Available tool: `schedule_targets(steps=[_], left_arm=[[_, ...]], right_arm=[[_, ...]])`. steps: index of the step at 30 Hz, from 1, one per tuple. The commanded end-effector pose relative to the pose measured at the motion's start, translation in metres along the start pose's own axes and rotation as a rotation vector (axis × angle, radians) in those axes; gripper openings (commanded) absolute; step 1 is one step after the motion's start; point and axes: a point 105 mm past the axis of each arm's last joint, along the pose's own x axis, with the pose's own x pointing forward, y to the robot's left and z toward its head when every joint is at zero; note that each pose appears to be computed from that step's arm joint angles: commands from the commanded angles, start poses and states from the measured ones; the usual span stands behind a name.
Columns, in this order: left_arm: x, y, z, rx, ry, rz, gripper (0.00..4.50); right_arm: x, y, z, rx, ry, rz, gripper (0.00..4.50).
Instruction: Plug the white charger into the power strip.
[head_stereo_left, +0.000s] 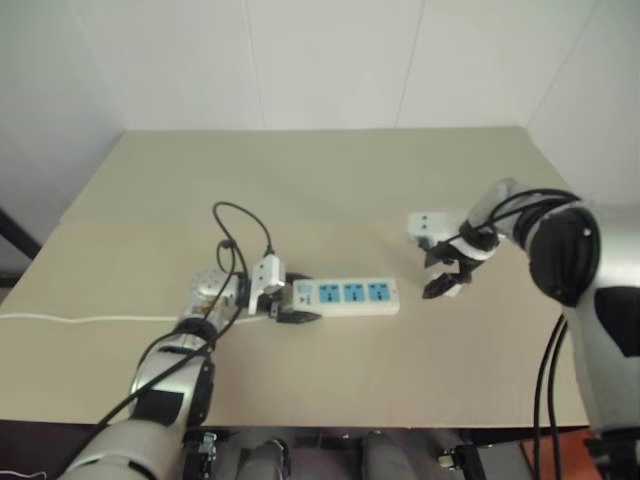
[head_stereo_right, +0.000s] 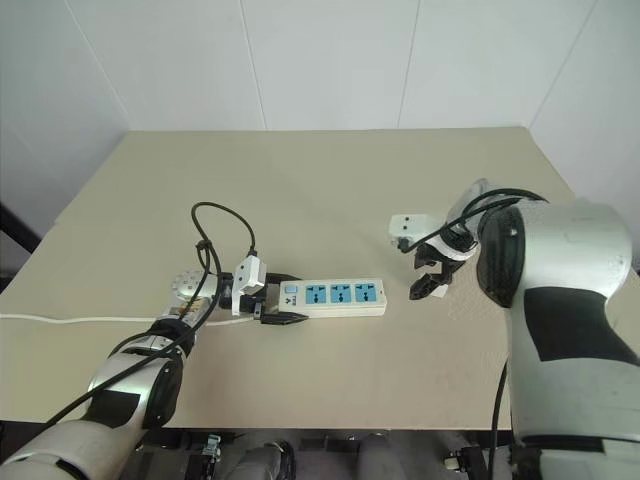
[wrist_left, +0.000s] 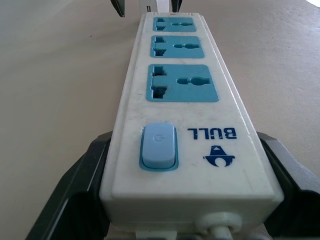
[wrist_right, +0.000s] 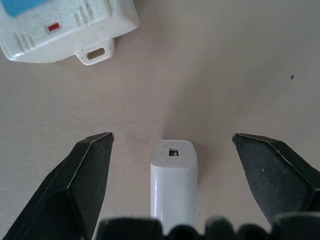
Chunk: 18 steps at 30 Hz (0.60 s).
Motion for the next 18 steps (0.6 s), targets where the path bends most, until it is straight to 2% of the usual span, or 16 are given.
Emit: schedule_targets(steps=[1, 8, 11, 14, 17, 18], left_arm=[[0.001, -0.005, -0.006, -0.007, 0.022, -0.021, 3.32], [0.000, -0.005, -0.007, -0.010, 0.026, -0.017, 3.32], [-0.001, -0.006, -0.008, -0.011, 0.029, -0.016, 3.32], [-0.001, -0.006, -0.008, -0.012, 0.033, -0.017, 3.32], [-0.001, -0.006, -0.009, -0.014, 0.031, -0.017, 3.32], [-0.001, -0.006, -0.009, -0.014, 0.030, -0.016, 3.32]], right_arm=[[-0.003, 0.000, 0.001, 0.027, 0.026, -0.013, 4.50], [0.002, 0.001, 0.000, 0.027, 0.071, -0.015, 4.50], [0.004, 0.002, -0.001, 0.027, 0.074, -0.004, 3.90], [0.005, 0.002, -0.004, 0.025, 0.087, -0.006, 2.94], [0.008, 0.003, -0.006, 0.024, 0.095, -0.008, 1.76], [0.009, 0.003, -0.007, 0.018, 0.096, -0.004, 1.55]])
